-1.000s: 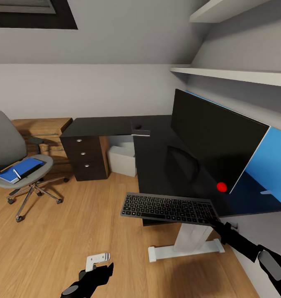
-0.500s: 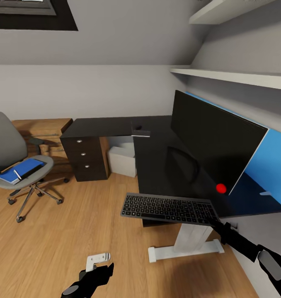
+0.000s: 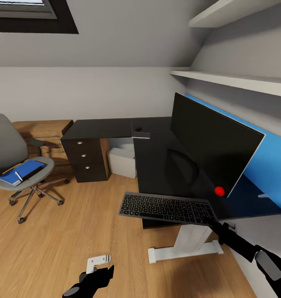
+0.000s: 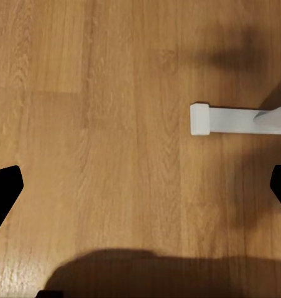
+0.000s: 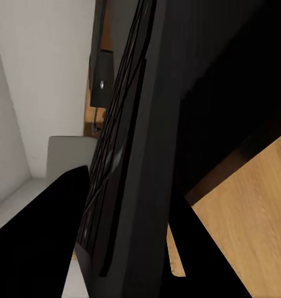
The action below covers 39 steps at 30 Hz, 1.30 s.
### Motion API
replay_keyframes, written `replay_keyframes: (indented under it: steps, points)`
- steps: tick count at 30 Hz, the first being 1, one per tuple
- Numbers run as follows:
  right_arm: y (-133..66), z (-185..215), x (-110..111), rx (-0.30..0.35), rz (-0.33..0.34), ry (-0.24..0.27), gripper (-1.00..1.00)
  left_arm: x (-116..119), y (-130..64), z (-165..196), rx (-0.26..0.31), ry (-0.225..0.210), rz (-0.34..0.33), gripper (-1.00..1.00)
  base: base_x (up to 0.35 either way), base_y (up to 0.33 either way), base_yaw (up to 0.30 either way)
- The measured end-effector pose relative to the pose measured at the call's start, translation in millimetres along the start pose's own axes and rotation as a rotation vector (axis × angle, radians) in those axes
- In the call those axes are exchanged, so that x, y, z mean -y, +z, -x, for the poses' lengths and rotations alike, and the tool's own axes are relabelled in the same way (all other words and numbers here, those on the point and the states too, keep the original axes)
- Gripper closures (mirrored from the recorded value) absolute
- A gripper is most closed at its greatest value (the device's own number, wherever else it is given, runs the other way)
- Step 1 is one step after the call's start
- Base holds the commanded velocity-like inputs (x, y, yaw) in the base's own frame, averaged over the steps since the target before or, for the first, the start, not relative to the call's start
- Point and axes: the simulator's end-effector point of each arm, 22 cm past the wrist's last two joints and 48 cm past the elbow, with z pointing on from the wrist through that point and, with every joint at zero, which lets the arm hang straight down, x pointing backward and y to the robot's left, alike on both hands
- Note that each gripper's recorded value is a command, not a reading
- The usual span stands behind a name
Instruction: In the bedroom, organize the workspace by keeping the computer under the desk, ensuring the monitor is on the desk, placing the keyboard on the desk next to the monitor, placing the mouse on the desk next to the keyboard, moving the folder from the swivel chair onto the desk next to the mouse, stacking the notebook on top of the folder with the pen on top of the notebook, and positioning the swivel chair next to the desk.
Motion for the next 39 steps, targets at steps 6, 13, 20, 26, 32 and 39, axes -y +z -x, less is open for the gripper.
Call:
replay_keyframes:
  steps: [6, 13, 20, 26, 32, 39]
  points:
    - [3.6, -5, 0, -0.005, 0.005, 0.009, 1.0, 0, 0.0, 0, 0.0, -0.001, -0.002, -1.0, 0.0, 0.0, 0.0]
    - [5.4, -7, 0, -0.004, 0.008, 0.013, 1.0, 0, 0.2, 0, 0.0, -0.002, -0.004, -1.0, -0.056, 0.192, 0.0]
    - [5.1, -7, 1, -0.005, 0.007, 0.013, 1.0, -2, 3.2, -11, -0.024, 0.002, 0.002, -1.0, -0.134, 0.249, 0.0]
    - [5.1, -8, 1, -0.005, 0.007, 0.015, 1.0, -2, 3.6, -12, -0.028, 0.003, 0.003, -1.0, -0.06, 0.098, 0.0]
    - [5.8, -8, 0, -0.006, 0.009, 0.015, 1.0, -3, 5.4, -20, -0.044, 0.006, 0.006, -1.0, -0.004, 0.006, 0.0]
    - [4.8, -6, -11, -0.006, 0.013, 0.006, 1.0, -1, -2.0, -17, -0.048, 0.008, 0.005, -1.0, 0.0, 0.0, 0.0]
